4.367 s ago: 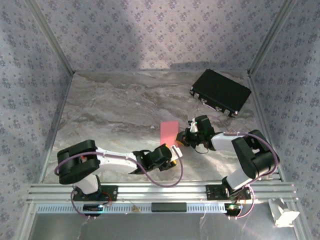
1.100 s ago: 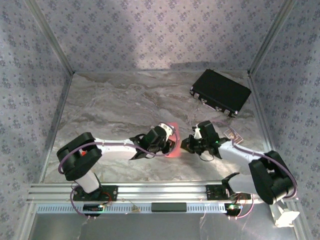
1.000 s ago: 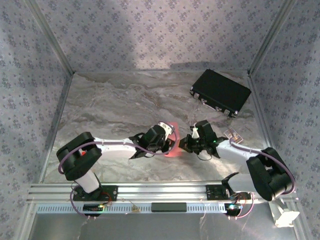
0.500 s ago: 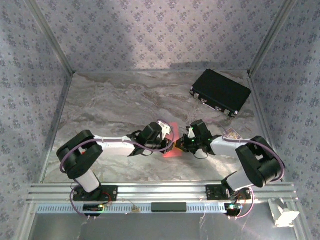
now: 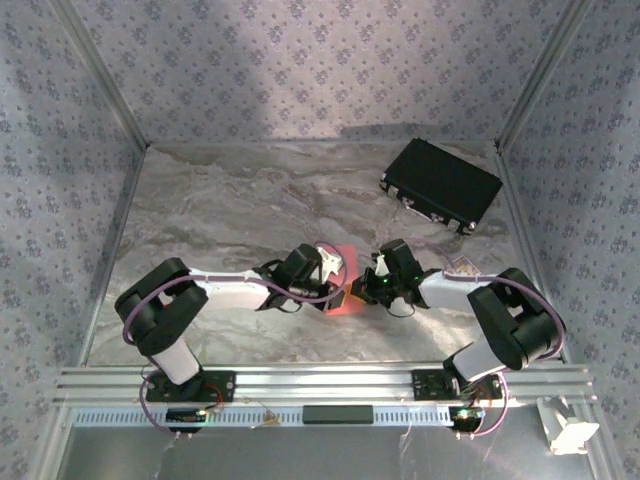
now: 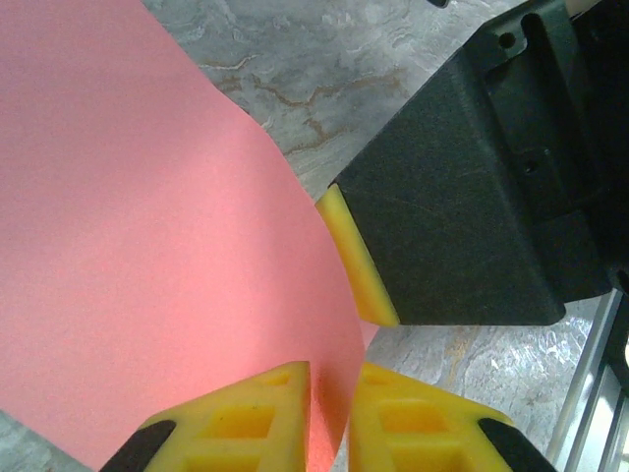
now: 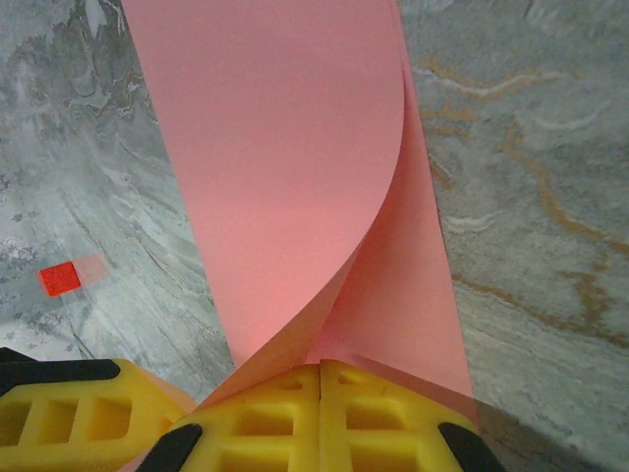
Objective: Fold a paper plane with a square sheet of paper (pick it up from the middle)
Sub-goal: Fold the triangle a second time at the center of the table.
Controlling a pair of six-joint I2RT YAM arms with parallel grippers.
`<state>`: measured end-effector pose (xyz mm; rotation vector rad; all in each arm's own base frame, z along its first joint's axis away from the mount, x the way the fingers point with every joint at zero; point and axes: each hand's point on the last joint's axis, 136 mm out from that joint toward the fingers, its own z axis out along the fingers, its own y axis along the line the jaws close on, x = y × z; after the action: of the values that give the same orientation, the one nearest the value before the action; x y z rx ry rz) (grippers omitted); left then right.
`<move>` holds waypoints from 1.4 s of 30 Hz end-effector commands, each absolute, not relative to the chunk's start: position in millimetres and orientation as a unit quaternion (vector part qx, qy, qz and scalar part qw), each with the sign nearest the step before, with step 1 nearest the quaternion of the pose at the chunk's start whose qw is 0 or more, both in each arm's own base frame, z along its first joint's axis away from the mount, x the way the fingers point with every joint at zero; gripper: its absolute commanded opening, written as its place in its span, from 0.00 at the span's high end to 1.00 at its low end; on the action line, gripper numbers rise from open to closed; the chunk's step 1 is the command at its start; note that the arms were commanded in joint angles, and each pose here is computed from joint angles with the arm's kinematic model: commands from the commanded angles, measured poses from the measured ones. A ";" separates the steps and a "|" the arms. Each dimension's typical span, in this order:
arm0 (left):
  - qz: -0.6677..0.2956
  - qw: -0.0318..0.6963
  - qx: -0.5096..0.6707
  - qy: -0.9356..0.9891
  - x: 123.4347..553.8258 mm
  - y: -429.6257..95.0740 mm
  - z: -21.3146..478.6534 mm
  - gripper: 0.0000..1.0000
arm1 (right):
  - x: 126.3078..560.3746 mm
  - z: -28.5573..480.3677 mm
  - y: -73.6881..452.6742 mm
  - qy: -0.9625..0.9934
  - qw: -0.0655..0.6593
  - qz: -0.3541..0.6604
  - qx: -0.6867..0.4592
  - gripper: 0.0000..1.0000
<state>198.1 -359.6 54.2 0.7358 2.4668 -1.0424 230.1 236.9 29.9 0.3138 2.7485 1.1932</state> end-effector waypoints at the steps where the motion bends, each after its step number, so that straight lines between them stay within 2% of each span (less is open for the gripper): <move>1: -0.386 0.194 0.267 0.861 202.8 -365.4 67.6 0.83 | 232.7 34.3 241.9 0.908 0.062 0.400 0.104 0.96; 18: -0.399 0.220 0.250 0.855 217.0 -369.9 72.7 0.81 | 232.0 34.2 241.0 0.909 0.061 0.398 0.103 0.96; 27: -0.391 0.212 0.258 0.858 213.8 -367.1 65.8 0.96 | 231.4 35.1 240.0 0.910 0.062 0.398 0.102 0.96; 33: -0.371 0.218 0.264 0.863 217.0 -362.3 61.7 1.00 | 230.6 34.3 238.3 0.911 0.063 0.394 0.103 0.96; 42: -0.356 0.221 0.256 0.871 224.3 -355.9 55.6 1.00 | 214.3 9.4 216.8 0.949 0.041 0.301 0.083 0.96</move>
<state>216.5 -358.4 59.7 0.7167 2.4026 -1.0117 220.7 227.6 18.7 0.2940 2.8359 1.0598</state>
